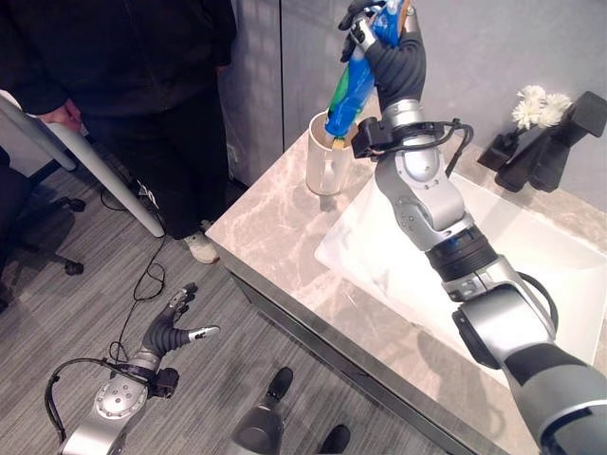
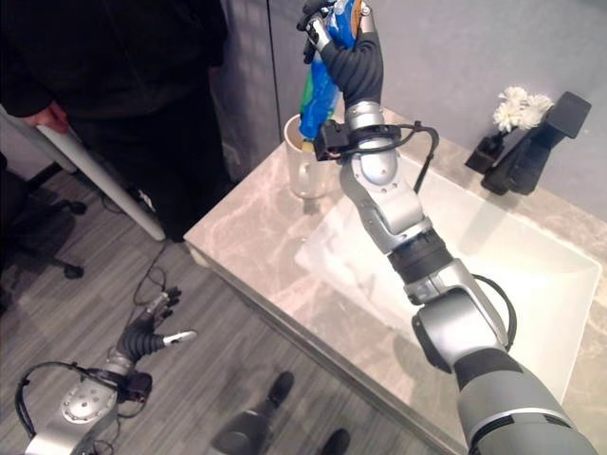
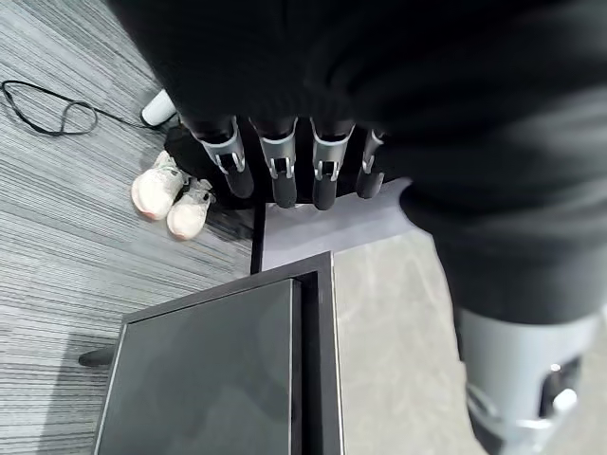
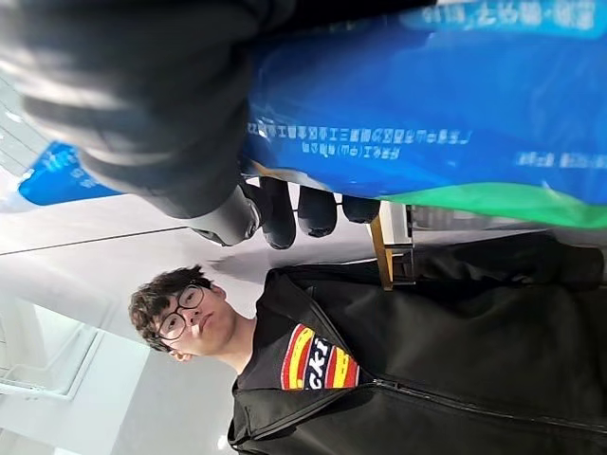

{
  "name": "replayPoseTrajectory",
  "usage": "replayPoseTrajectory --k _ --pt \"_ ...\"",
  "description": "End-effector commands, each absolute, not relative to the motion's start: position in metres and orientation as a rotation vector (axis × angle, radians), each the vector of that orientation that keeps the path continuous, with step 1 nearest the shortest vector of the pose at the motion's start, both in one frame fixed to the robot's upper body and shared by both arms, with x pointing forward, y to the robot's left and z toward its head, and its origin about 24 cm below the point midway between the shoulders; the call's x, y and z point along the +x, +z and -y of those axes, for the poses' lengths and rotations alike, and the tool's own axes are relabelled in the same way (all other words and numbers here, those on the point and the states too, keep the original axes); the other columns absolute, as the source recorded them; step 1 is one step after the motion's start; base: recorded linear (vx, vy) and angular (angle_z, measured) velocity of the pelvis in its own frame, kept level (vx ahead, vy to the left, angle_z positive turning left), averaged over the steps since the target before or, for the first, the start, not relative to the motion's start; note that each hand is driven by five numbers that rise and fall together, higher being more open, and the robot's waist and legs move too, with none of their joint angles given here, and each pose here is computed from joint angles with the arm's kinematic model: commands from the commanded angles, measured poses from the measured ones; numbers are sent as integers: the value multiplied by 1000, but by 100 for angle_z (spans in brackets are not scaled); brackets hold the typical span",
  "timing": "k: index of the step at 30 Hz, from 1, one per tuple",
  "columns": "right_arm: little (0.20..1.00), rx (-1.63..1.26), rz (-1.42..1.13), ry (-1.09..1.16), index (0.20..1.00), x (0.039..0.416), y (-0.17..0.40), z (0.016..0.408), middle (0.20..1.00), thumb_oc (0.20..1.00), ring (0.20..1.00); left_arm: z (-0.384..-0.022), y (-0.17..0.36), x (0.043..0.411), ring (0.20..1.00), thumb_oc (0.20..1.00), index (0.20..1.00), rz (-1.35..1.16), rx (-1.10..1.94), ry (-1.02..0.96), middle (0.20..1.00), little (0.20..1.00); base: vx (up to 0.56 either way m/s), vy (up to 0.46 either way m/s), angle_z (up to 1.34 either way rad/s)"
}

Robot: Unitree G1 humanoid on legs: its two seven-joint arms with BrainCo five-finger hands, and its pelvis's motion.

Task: Put brush and paste in cup on sink, flatten towel.

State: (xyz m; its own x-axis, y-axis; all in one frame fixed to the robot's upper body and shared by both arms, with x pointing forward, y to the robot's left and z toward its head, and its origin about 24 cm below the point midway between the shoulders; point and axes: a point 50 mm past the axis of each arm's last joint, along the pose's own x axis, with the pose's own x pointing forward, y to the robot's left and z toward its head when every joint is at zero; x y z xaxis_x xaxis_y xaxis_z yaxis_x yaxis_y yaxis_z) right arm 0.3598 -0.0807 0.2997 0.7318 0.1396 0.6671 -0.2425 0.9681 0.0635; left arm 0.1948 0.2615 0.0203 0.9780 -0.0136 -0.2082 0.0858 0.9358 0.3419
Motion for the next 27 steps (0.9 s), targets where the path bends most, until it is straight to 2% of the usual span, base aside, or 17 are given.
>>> replayPoseTrajectory --k 1,27 --pt "200 105 888 264 200 346 340 71 200 200 200 -269 30 192 1000 1000 1000 -155 349 -20 1000 1000 0 0 0" --pt "200 83 862 243 200 352 337 78 200 200 200 -270 30 192 1000 1000 1000 -147 369 0 1000 1000 0 0 0"
